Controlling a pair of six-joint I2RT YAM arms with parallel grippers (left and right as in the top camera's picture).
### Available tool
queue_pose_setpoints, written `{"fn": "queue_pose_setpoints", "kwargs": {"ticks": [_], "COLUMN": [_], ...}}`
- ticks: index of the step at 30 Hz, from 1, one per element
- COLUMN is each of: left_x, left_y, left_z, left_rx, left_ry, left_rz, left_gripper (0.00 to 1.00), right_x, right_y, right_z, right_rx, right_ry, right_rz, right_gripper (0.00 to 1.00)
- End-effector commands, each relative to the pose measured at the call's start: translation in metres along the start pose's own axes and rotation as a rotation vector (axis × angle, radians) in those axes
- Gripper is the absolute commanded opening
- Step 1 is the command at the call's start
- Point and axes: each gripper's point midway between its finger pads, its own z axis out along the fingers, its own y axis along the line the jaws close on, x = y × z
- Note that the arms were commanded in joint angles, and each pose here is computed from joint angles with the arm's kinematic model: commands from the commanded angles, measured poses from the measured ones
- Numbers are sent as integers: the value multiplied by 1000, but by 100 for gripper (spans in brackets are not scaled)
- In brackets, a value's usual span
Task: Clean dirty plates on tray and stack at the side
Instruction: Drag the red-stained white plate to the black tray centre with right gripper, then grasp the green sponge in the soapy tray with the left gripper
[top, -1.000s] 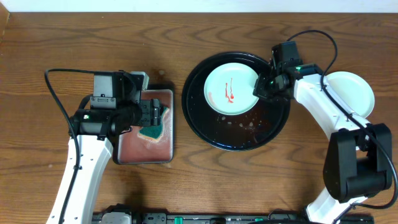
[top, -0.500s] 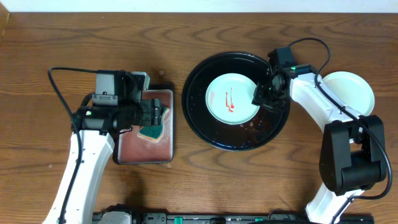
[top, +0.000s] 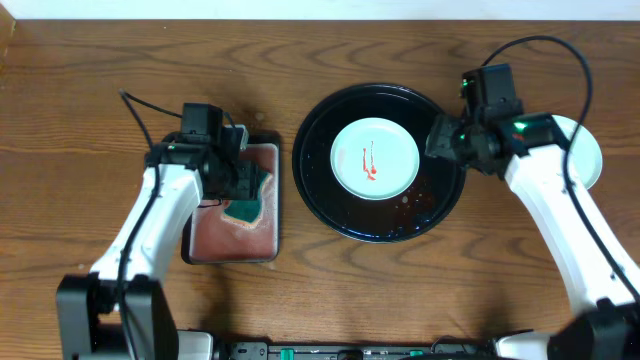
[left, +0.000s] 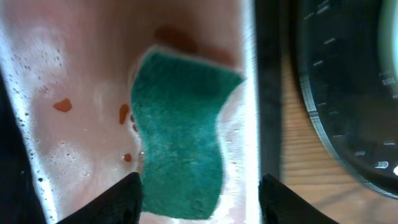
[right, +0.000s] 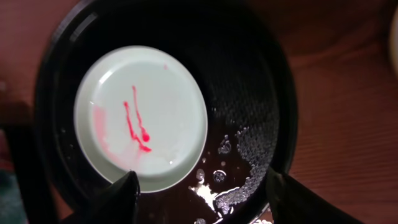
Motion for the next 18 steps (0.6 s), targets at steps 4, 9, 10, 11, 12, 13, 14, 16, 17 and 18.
{"fn": "queue_pose_setpoints", "kwargs": {"ticks": [4,9,10,11,12,13,14,16,17,18], "left_x": [19,24,23,22,22,22,23,23,23,23], "left_y": [14,15,15,15,16,17,19,22,23,26], "left_z": [37,54,57,61,63,65,67,68,68,68], "left_rx": [-47,-48,-48,-61,-74,-92,-119,-162,-178,-196], "left_ry": [134,173,173,174,175,175,180,183,182,179], "left_rz": [-11,-11,-6,5,11,19,33,38,33,23], "left_gripper": [79,83,83,83,79,77,70,53,50,49], "right_x": [-12,-12,-11,-9,-8,-8,-7,-5,-5,-5], "right_y": [3,3,3,2,2,1,1,0,0,-1], "right_z": [-43,-48,-48,-48,-48,-48,-48,-48,-48,-48], "right_rx": [-24,-29,-27,-24,-22,-20,-18,-15,-14,-14], "right_ry": [-119,-128,-124,-118,-114,-111,-107,-101,-100,-98], "right_rz": [-34,-35,-35,-34,-35,-34,-34,-34,-34,-34], "right_gripper": [65,65,65,65,64,64,64,64,64,64]}}
